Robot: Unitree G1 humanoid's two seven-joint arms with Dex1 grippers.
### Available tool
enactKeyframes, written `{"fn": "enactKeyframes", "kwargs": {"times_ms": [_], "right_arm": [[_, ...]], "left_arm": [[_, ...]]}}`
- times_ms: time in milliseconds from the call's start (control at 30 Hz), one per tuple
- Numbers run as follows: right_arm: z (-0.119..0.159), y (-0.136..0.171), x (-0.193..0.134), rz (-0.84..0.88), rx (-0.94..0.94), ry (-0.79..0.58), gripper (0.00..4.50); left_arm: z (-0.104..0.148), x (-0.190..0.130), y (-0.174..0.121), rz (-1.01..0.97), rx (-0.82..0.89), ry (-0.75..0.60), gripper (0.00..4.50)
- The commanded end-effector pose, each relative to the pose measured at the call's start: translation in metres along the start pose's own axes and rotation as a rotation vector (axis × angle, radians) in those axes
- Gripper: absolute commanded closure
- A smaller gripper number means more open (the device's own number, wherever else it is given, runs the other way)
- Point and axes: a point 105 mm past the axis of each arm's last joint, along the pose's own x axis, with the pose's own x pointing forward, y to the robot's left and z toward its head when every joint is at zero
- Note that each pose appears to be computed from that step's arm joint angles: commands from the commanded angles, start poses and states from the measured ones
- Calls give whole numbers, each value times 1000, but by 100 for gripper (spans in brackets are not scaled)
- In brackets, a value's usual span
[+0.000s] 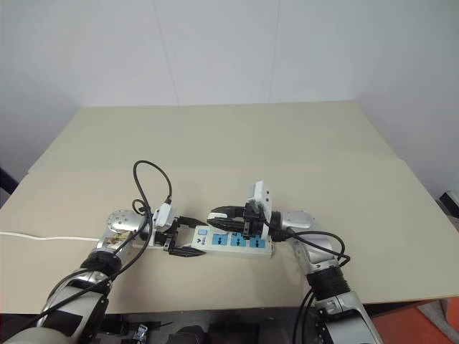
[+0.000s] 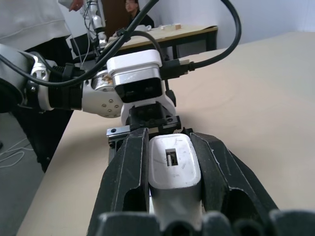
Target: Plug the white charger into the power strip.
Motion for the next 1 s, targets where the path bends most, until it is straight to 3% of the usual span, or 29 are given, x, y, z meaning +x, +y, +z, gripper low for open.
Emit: {"fn": "enactKeyframes", "kwargs": {"times_ms": [33,767,1000], "right_arm": [[-10,-6,-6,-59,11,26,335],[-11,7,-2,-20,7,18,335],[-29,14,1,5,-16,60,335]], "left_arm": [[-12,-4,-3,10,-26,66,123],[-11,-1,-5,4,-23,59,123],[-11,-3,-4,11,-25,60,123]]}}
